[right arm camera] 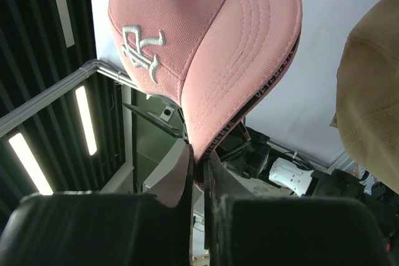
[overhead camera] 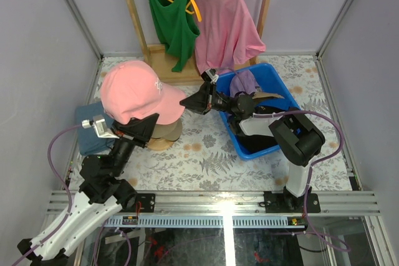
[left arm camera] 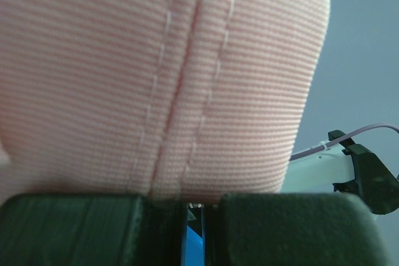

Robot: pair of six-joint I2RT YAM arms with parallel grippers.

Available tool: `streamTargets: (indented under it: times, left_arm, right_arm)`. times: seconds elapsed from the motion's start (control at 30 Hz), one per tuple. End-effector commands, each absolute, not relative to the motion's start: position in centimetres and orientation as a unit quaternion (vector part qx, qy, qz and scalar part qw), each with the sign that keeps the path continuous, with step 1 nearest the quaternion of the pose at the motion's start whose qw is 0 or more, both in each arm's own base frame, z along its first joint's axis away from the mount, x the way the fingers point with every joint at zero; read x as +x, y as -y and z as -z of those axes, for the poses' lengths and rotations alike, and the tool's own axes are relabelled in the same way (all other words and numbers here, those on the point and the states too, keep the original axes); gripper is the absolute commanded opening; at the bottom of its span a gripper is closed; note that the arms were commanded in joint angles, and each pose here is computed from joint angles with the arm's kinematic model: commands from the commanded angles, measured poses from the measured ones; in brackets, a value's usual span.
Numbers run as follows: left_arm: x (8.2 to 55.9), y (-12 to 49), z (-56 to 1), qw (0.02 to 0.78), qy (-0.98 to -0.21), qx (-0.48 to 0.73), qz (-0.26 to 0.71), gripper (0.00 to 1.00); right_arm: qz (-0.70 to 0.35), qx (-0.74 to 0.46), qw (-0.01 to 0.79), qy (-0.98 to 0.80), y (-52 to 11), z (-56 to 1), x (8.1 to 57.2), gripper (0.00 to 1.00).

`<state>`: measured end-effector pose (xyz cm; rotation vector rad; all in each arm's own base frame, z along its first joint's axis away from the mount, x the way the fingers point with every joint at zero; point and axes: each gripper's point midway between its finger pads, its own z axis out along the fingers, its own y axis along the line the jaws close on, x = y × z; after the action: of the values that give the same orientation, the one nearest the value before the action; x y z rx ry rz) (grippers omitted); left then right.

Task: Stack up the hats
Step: Stack the hat on the hat.

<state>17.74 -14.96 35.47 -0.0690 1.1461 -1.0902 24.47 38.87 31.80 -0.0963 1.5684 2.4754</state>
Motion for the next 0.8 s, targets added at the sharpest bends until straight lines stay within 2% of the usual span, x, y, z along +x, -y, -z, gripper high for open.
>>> streamTargets:
  times: [0.0, 0.47, 0.77]
  left_arm:
    - [9.8, 8.9, -48.8, 0.769, -0.293, -0.035, 0.567, 0.00]
    - [8.9, 8.2, -50.7, 0.772, -0.276, -0.036, 0.571, 0.00]
    - [9.4, 8.6, -51.5, 0.771, -0.281, -0.036, 0.570, 0.00]
  right_arm:
    - [-0.846, 0.043, 0.216, -0.486, -34.6, -33.4, 32.1, 0.00]
    - [-0.853, 0.055, 0.237, -0.463, -33.5, -35.4, 33.5, 0.00]
    - [-0.862, 0.044, 0.262, -0.432, -32.0, -38.7, 33.1, 0.00]
